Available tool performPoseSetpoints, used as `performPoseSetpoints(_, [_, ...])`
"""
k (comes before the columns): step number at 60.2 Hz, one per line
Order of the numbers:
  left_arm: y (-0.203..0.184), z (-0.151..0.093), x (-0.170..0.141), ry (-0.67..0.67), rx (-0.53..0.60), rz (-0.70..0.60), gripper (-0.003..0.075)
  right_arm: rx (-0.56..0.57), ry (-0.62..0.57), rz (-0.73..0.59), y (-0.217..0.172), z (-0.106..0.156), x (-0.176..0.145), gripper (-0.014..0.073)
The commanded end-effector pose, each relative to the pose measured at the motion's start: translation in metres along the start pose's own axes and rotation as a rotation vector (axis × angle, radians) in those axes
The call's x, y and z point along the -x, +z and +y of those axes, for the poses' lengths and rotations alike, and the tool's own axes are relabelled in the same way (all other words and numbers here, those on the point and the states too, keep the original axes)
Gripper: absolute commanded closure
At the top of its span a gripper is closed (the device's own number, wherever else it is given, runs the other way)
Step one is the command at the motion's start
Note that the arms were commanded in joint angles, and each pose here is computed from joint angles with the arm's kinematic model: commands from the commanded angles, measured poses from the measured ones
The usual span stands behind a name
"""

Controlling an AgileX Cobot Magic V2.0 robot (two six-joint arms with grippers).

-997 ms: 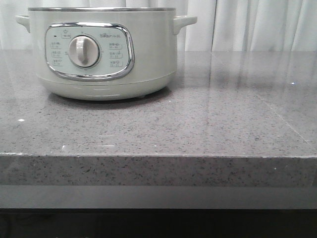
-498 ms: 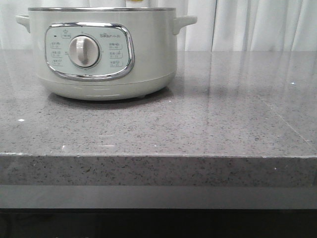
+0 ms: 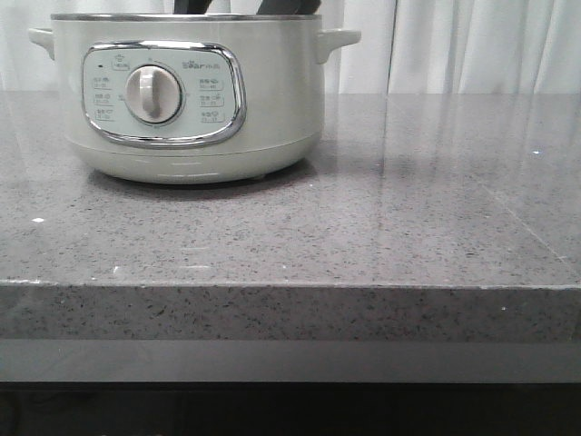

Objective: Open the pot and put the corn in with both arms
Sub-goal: 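Carry the corn over the open pot and release it inside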

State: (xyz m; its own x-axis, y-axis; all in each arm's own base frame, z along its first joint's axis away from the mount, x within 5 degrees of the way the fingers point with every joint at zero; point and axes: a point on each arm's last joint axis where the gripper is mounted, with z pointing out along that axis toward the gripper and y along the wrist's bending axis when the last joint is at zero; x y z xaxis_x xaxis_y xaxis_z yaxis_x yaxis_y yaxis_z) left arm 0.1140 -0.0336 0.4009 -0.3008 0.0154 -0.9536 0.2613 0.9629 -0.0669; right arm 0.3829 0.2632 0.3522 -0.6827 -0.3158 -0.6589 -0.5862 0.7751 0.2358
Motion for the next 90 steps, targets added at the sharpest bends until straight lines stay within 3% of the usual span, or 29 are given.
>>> performPoseSetpoints(1, [-0.009,-0.002,0.024,-0.015,-0.017,-0.191,0.0491,0.017,-0.022,-0.155,-0.042,0.011,0.019,-0.0038])
performPoseSetpoints(26, [-0.009,-0.002,0.024,-0.015,-0.017,-0.191,0.0491,-0.062,-0.124,-0.297,-0.134,0.025,0.009,-0.0038])
performPoseSetpoints(48, [-0.009,-0.002,0.024,-0.015,-0.017,-0.191,0.0491,-0.103,-0.110,-0.501,-0.185,0.024,-0.076,-0.0038])
performPoseSetpoints(70, [-0.009,-0.002,0.024,-0.015,-0.017,-0.191,0.0491,-0.113,-0.105,-0.572,-0.218,0.021,-0.169,-0.0038])
performPoseSetpoints(90, [-0.009,-0.002,0.024,-0.015,-0.017,-0.191,0.0491,-0.109,-0.111,-0.617,-0.233,0.022,-0.199,-0.0038])
